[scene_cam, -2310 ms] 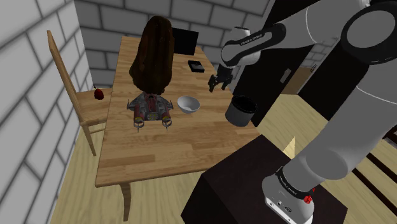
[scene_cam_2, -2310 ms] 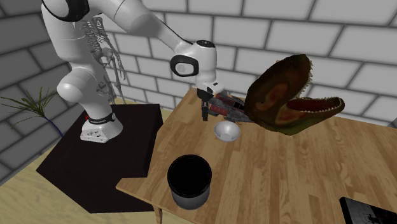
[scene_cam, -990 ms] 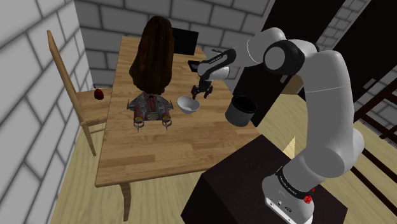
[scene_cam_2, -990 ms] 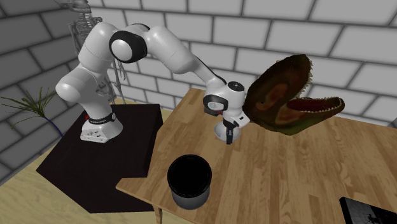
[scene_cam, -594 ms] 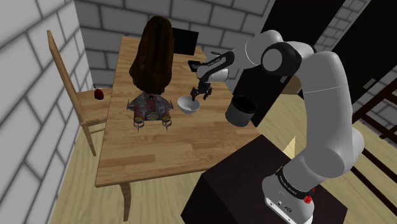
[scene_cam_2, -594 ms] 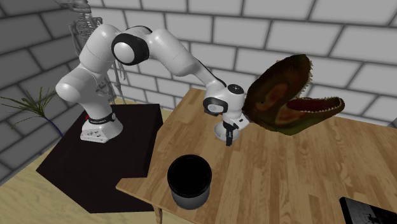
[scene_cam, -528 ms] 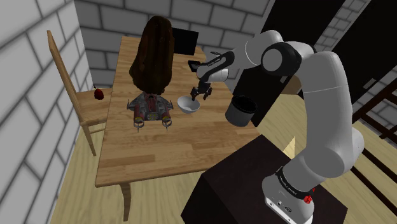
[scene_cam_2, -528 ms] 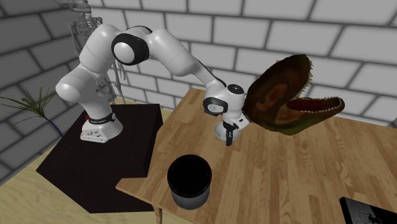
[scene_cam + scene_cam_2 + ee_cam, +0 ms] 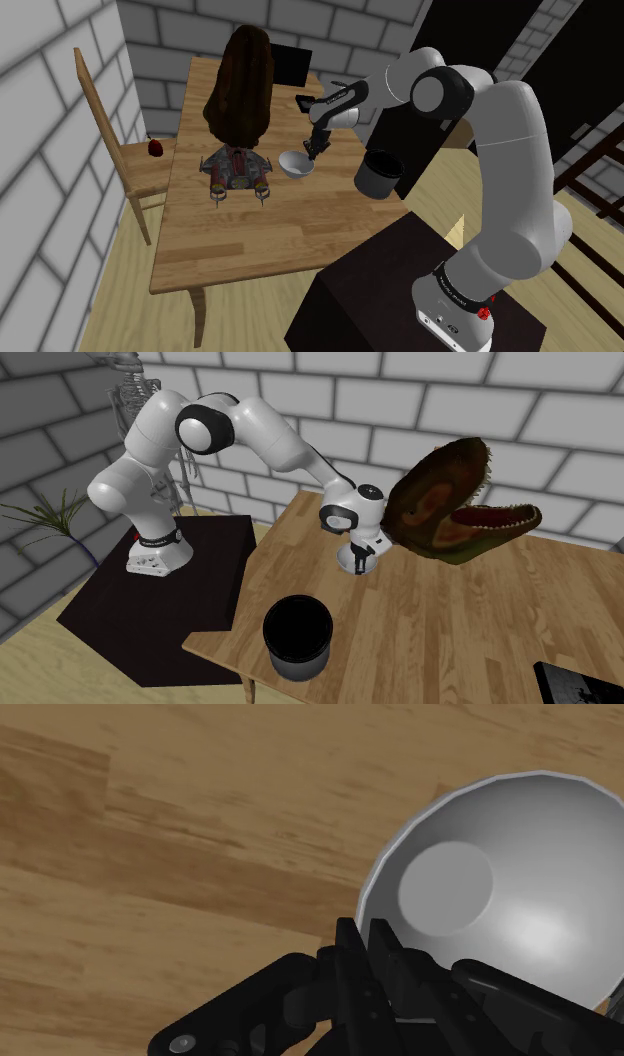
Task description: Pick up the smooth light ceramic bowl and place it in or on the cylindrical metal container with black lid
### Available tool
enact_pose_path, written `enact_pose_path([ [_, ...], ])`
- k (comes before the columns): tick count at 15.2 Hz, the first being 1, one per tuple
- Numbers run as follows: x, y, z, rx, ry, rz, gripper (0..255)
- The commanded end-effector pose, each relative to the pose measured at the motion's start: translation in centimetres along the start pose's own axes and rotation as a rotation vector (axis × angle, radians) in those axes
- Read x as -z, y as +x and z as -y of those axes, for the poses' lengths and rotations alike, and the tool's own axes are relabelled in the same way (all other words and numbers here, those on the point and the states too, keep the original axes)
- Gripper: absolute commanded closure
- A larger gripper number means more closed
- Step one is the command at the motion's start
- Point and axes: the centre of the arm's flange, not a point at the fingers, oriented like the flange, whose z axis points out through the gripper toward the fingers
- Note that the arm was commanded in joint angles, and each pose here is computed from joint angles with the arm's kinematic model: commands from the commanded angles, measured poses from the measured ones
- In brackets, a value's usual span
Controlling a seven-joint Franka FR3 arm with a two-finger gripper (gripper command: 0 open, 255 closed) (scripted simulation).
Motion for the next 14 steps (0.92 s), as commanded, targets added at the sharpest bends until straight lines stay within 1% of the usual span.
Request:
enact_pose_path([
  [1, 0.0, 0.0, 0.0, 0.0, 0.0, 0.001, 255],
  [4, 0.0, 0.0, 0.0, 0.0, 0.0, 0.001, 255],
  [14, 5.2, 0.1, 0.3, 0.0, 0.0, 0.001, 255],
])
